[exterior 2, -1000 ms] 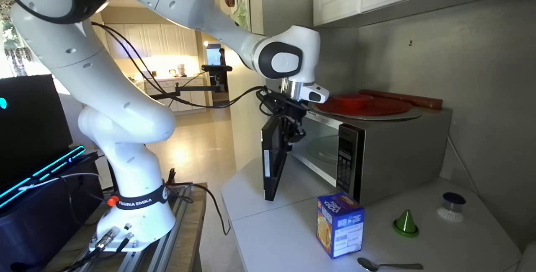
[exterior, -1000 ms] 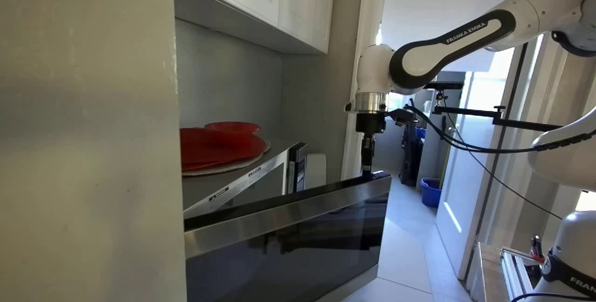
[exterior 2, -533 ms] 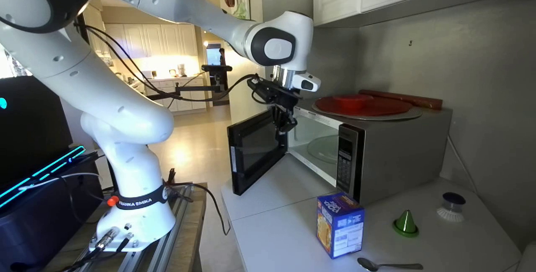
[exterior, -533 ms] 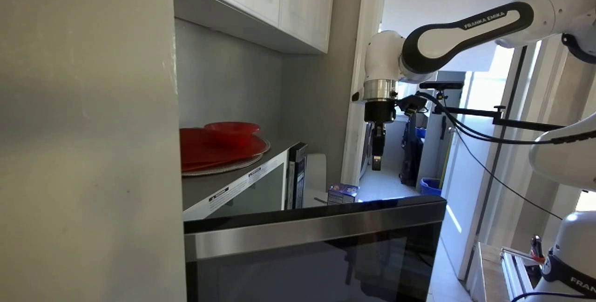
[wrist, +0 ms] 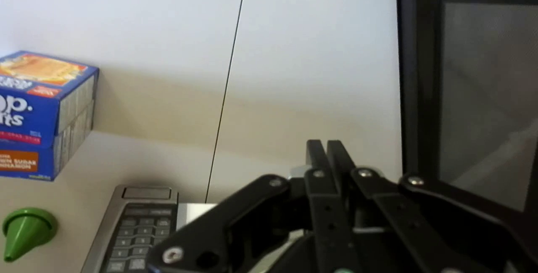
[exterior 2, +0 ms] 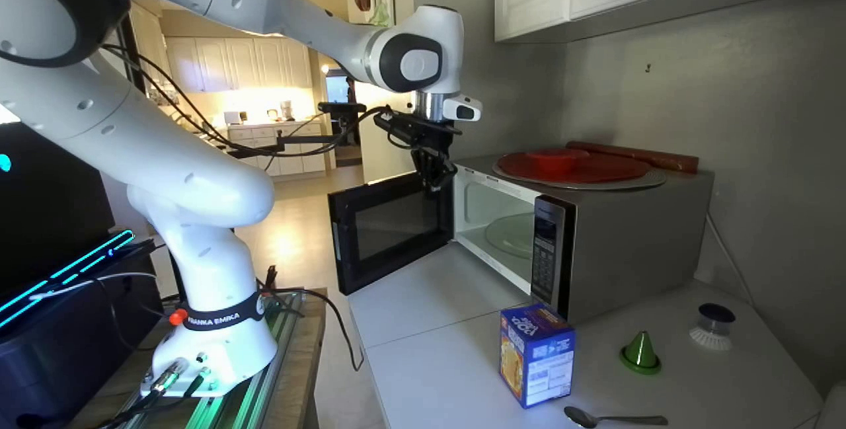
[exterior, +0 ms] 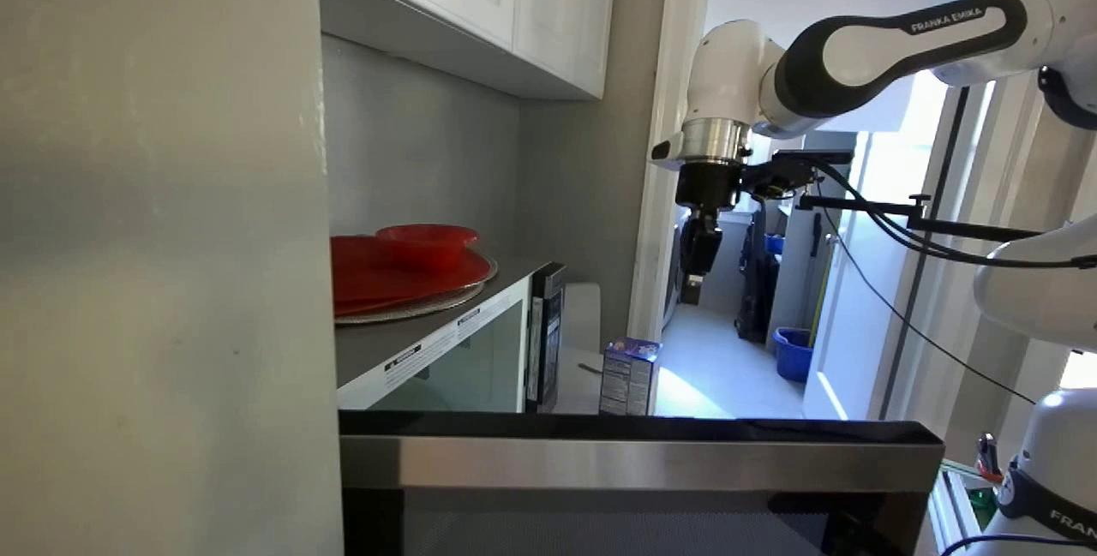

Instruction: Move the box from the front of the microwave and open the microwave door

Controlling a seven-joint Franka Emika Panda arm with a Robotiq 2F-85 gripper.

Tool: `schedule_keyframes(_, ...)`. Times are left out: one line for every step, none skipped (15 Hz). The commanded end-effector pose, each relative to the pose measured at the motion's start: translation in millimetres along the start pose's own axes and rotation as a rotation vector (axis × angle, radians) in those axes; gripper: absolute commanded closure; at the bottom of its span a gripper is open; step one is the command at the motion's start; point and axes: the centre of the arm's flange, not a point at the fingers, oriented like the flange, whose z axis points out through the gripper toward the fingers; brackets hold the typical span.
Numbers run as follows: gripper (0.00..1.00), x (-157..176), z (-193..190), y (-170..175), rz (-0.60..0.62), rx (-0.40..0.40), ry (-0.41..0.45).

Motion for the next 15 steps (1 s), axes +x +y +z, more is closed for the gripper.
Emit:
schedule_keyframes(0.6,0,-11,-18,0.016,0.0,0.11)
schedule_keyframes(0.52,1,-16,-21,0.022,0.005,0.121)
schedule_keyframes(0.46,1,-20,-23,0.029,0.008,0.139)
schedule_keyframes(0.38,2,-24,-23,0.043,0.007,0.148)
schedule_keyframes(0.32,3,-28,-22,0.067,0.001,0.161)
schedule_keyframes(0.26,4,-30,-20,0.088,-0.002,0.167)
schedule_keyframes(0.18,5,-32,-17,0.112,-0.002,0.175)
schedule_keyframes(0.12,6,-34,-14,0.135,0.0,0.181)
schedule_keyframes(0.04,7,-35,-11,0.163,0.003,0.19)
schedule_keyframes(0.01,7,-38,-8,0.191,0.004,0.206)
schedule_keyframes(0.0,7,-40,-6,0.207,0.012,0.217)
schedule_keyframes(0.0,6,-43,-5,0.222,0.013,0.233)
schedule_keyframes(0.0,6,-44,-3,0.23,0.015,0.243)
schedule_keyframes(0.0,5,-45,-1,0.236,0.012,0.252)
schedule_keyframes(0.0,5,-45,1,0.242,0.01,0.26)
